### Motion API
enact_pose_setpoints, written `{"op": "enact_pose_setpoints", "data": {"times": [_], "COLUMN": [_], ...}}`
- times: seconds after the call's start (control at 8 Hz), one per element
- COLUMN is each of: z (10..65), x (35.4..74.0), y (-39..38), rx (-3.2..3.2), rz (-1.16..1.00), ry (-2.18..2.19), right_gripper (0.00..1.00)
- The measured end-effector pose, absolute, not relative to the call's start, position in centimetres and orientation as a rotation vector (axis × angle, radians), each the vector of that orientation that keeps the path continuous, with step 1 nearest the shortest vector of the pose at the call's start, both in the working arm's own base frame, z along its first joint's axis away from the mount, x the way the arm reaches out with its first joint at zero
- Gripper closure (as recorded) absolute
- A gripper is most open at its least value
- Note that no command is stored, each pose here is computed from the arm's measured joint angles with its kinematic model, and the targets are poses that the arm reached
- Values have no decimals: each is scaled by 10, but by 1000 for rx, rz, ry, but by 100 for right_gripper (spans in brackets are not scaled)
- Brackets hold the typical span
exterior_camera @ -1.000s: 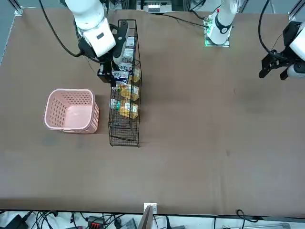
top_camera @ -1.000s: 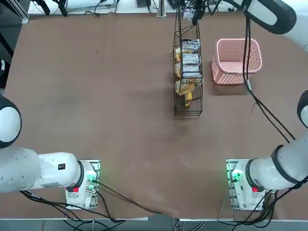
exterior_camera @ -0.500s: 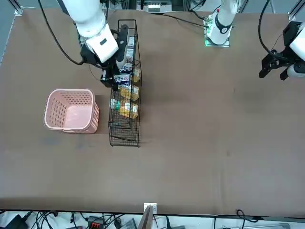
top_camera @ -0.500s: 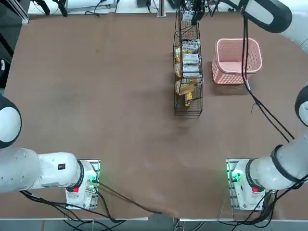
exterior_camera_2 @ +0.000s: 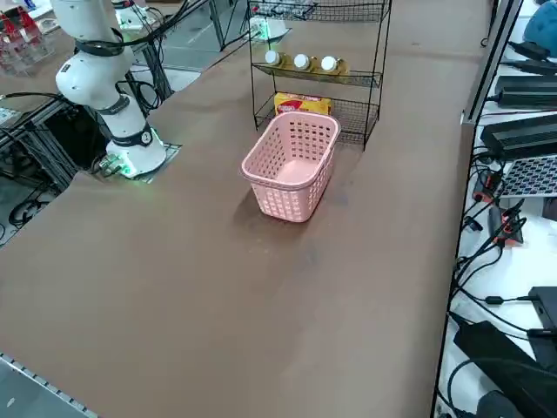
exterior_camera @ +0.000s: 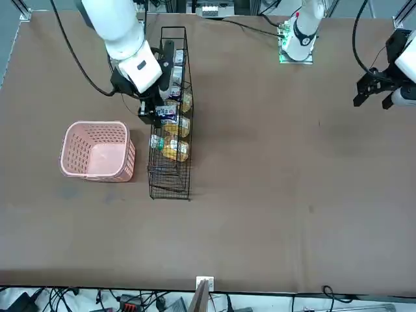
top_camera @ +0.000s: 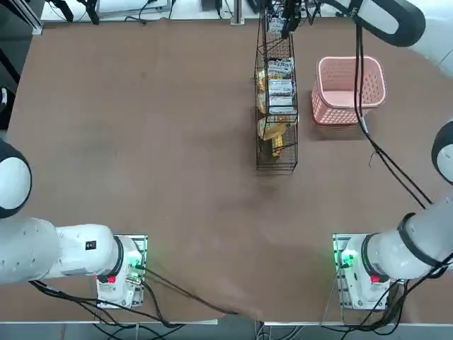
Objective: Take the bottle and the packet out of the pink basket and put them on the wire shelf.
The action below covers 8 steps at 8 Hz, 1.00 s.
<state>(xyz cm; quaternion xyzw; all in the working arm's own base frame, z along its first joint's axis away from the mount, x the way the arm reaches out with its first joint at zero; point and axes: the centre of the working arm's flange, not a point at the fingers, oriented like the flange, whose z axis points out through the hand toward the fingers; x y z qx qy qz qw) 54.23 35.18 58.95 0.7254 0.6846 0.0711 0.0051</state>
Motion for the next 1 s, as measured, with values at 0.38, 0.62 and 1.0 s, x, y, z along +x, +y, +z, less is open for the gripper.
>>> {"op": "enact_pose_setpoints", "data": {"times": [0.38,0.62,1.0], "z": [583,578,572], "x": [552,557,560], "y": [347,347,348], "rx": [2282,2287,2290], "rz": [239,254,254], "ry": [2130,2128,2131], "right_gripper": [56,56,56]}}
